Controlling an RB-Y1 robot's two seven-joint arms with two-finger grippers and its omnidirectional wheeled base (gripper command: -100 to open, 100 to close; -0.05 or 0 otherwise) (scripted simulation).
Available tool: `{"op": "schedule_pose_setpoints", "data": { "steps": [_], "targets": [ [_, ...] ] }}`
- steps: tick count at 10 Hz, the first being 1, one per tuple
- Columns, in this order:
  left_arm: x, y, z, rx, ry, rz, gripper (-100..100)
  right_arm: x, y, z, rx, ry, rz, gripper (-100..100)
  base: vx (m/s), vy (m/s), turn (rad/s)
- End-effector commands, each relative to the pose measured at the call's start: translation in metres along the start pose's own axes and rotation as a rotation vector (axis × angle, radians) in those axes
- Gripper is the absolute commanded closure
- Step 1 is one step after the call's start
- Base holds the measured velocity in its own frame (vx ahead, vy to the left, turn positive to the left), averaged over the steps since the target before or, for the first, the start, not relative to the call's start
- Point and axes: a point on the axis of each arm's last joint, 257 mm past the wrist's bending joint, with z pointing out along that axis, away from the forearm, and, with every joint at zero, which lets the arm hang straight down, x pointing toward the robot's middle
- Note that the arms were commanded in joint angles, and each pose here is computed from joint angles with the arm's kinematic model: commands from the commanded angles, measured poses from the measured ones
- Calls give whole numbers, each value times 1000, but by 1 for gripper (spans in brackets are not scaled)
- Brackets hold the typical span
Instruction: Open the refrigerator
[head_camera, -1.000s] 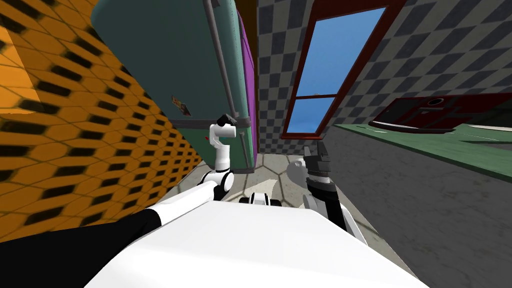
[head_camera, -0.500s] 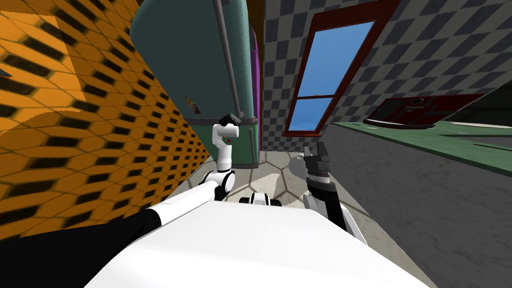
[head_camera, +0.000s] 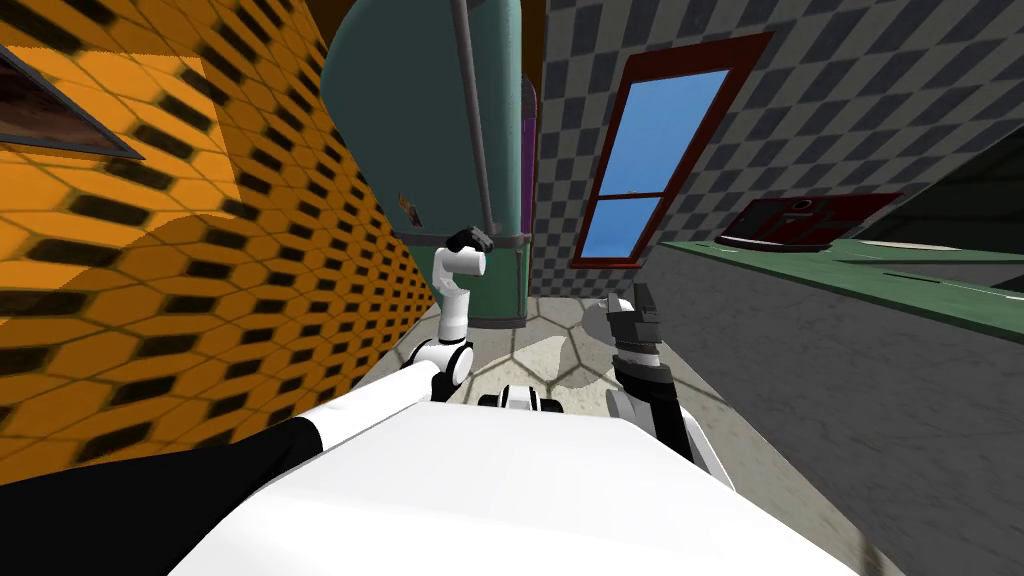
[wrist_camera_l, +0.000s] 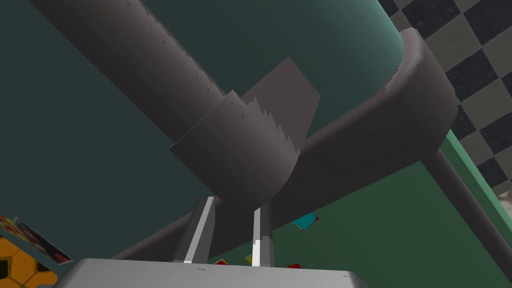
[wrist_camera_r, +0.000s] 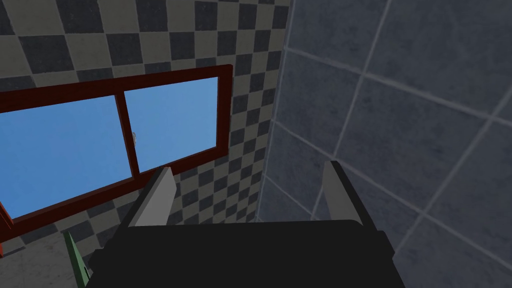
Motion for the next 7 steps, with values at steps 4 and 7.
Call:
{"op": "schedule_pose_setpoints", "data": {
  "steps": [4, 7],
  "targets": [
    [24, 22, -6, -66, 58, -8, 100, 0, 0, 0, 0, 0, 0, 0, -129, 199, -27],
    [48, 39, -11, -110, 111, -16, 100, 0, 0, 0, 0, 0, 0, 0, -182, 315, -60]
  ]
}}
